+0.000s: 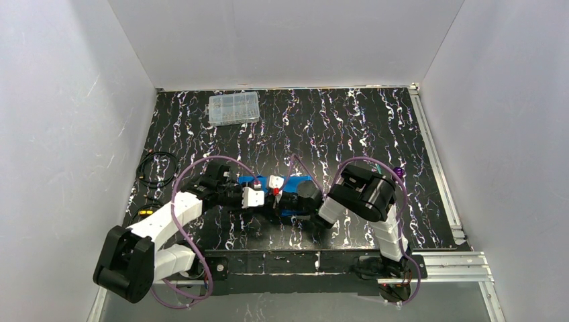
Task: Fold the napkin into a case and place the utensils inside
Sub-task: Pass from the left arm to the right, then grasp the top corner of the smaller rectangle folded napkin from the folded napkin.
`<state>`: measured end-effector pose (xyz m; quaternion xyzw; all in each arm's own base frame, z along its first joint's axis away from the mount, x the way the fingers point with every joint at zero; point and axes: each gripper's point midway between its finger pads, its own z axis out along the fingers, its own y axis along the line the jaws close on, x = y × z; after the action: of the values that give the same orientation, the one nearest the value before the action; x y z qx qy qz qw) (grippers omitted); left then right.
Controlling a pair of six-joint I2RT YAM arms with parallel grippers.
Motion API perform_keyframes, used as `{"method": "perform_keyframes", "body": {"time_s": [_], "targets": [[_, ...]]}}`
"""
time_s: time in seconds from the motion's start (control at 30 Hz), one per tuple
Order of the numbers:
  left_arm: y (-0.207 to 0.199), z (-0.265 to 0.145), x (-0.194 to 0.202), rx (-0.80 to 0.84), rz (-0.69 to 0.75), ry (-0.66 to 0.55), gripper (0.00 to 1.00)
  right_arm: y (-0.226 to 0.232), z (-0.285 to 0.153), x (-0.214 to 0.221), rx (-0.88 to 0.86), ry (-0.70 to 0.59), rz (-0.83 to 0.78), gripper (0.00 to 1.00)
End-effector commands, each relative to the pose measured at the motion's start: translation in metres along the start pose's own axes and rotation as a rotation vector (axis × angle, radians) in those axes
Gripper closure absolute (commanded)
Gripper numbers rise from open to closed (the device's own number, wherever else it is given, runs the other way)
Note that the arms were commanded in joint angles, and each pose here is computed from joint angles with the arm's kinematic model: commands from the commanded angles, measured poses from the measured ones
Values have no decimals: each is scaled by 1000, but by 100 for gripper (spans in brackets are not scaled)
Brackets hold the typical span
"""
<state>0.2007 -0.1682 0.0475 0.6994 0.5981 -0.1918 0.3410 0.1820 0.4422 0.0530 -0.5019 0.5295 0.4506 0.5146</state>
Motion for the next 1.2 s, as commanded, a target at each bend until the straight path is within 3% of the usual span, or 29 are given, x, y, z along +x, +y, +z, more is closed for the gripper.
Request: {"method": "perform_keyframes", "body": {"time_s": [0.0, 0.13, 0.27, 0.47, 0.57, 0.67, 0.7, 0.77, 0.9, 0.93, 0.97, 1.0, 1.03, 1.17], "targets": [[15, -11, -11, -85, -2, -16, 51, -2, 2, -20, -7, -67, 32, 97], [14, -23, -8, -129, -2, -14, 43, 0, -1, -16, -6, -49, 65, 98], [16, -40, -10, -126, -89, -5, 44, -2, 1, -13, 0, -33, 87, 99], [59, -64, -14, -245, -222, 0, 39, -5, 3, -6, 16, -8, 141, 99], [79, -63, -13, -262, -269, 5, 34, -5, 4, -8, 13, -17, 157, 99], [85, -56, -22, -225, -311, -38, 18, -6, 5, -12, 14, -32, 172, 99], [88, -53, -22, -223, -332, -46, 18, -7, 5, -12, 17, -33, 180, 99], [89, -46, -18, -215, -359, -33, 20, -7, 5, -13, 20, -39, 194, 99], [92, -41, -6, -230, -371, 7, 53, -8, 3, -14, 16, -53, 232, 99], [92, -42, -5, -233, -364, 12, 53, -8, 3, -15, 13, -61, 240, 99], [91, -44, -6, -229, -353, 15, 44, -7, 2, -16, 6, -67, 245, 99], [92, -48, -10, -223, -344, 15, 13, -6, 2, -16, 1, -71, 248, 99], [93, -51, -14, -213, -335, 16, 3, -6, 3, -15, 0, -72, 251, 99], [94, -63, -24, -183, -399, 24, 1, -4, 3, -14, -11, -72, 252, 99]]}}
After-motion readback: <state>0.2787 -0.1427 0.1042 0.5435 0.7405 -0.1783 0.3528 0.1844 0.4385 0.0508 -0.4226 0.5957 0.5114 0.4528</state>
